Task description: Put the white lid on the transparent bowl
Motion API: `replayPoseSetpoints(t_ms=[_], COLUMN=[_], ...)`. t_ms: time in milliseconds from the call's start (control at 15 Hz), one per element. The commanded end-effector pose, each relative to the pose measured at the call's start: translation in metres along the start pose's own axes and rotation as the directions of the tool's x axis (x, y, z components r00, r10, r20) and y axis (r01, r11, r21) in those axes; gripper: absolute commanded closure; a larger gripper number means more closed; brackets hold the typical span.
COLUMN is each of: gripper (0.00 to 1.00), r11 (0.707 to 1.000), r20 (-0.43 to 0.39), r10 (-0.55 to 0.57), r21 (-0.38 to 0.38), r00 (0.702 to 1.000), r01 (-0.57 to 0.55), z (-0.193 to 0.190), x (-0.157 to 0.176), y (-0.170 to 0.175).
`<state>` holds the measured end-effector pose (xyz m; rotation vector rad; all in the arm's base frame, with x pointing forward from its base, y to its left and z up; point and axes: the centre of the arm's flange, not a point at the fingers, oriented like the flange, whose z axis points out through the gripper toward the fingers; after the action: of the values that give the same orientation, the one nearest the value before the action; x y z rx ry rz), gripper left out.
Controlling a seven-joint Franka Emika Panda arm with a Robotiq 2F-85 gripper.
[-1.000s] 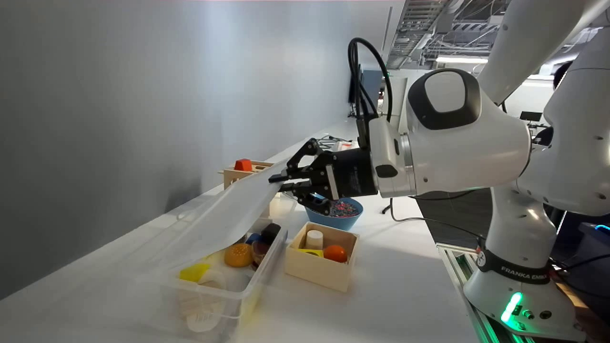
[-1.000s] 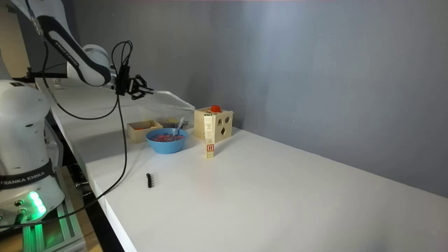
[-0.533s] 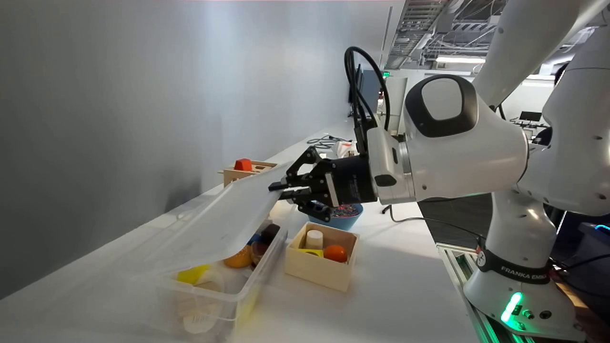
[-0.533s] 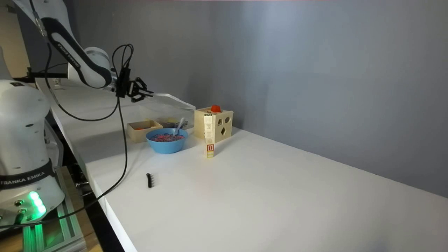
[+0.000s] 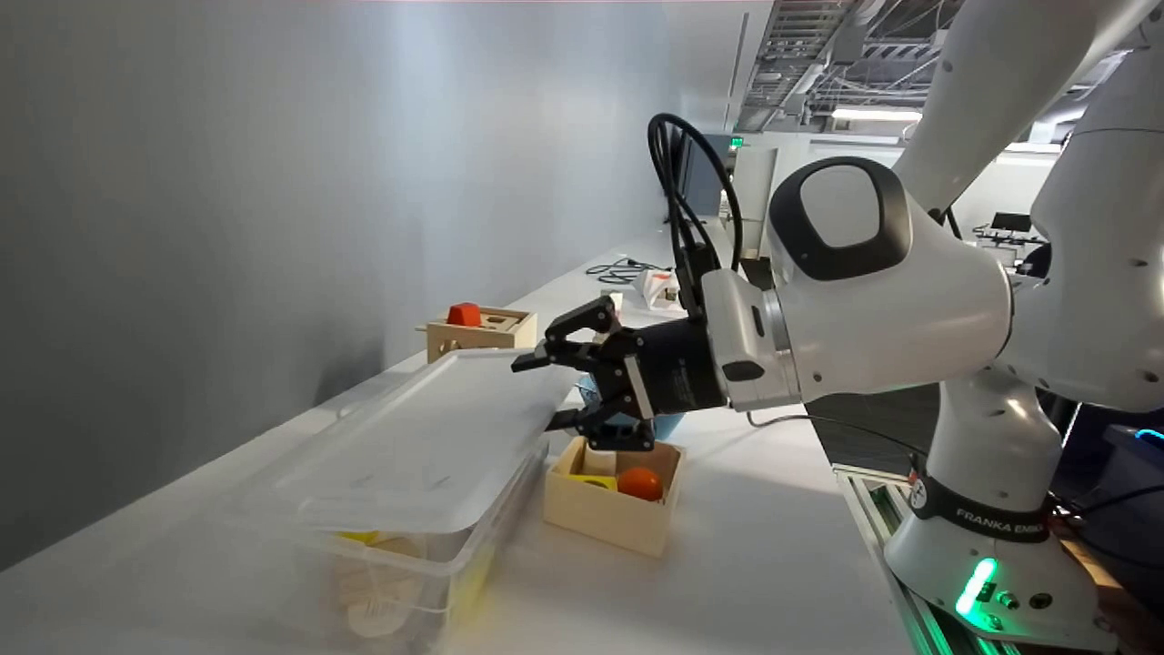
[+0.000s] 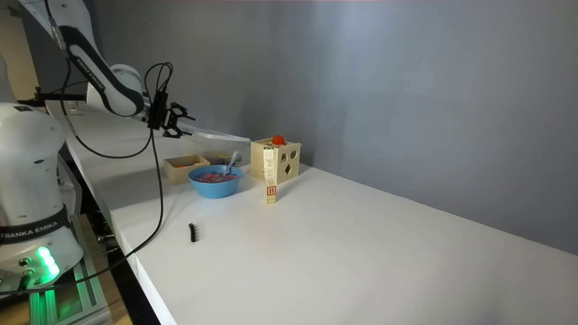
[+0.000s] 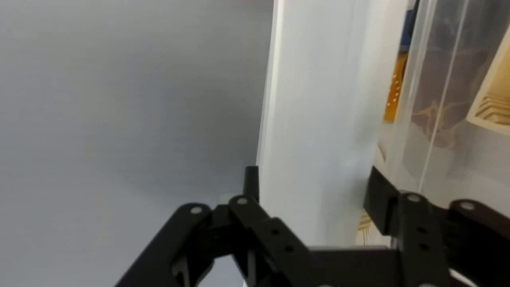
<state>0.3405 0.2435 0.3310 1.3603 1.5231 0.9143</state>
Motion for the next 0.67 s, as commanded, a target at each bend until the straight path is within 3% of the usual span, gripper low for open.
replayPoseSetpoints(t_ms=[0,267,600], gripper=[0.02,0.0,0.0], r11=[0.999,0.994,0.982], r20=[-0.061,-0.128,-0.114], r10=[-0.013,0.02,0.07], r21=[0.032,0.106,0.181], r00=[0.998,0.992,0.991], r01=[0.015,-0.006,-0.049], z=[-0.004,-0.003,0.012], x=[0.006,0.008,-0.013], y=[0.004,0.008,0.025])
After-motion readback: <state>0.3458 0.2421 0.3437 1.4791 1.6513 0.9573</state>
